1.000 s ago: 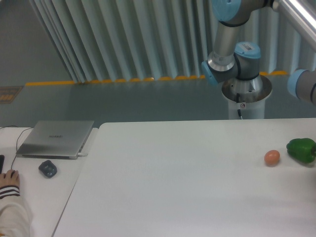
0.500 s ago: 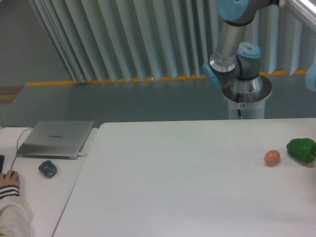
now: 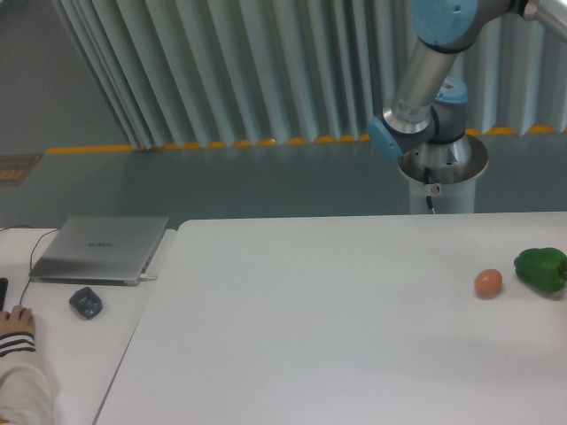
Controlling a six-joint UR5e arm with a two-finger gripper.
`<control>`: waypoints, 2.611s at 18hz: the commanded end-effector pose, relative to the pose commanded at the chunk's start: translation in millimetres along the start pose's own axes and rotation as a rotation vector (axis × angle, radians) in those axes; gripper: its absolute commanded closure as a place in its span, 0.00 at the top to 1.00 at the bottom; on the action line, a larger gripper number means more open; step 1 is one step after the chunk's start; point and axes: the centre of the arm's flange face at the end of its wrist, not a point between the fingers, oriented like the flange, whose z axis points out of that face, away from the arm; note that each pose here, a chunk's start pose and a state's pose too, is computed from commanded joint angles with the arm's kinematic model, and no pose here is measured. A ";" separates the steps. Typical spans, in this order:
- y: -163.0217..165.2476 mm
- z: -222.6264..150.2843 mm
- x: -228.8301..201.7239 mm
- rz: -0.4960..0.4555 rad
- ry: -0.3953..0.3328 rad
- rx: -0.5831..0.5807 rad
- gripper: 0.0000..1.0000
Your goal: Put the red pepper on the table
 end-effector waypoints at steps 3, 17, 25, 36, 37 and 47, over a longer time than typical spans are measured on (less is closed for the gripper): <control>-1.7 7.3 -1.5 -0.045 0.007 -0.003 1.00; -21.8 3.8 -5.8 -0.091 -0.073 0.132 1.00; -24.0 27.2 -19.3 -0.073 -0.090 0.151 1.00; -19.8 72.8 -20.1 -0.078 -0.060 0.103 1.00; -19.9 71.8 -20.0 -0.078 -0.060 0.103 1.00; -20.3 66.2 -21.2 -0.077 -0.064 0.108 1.00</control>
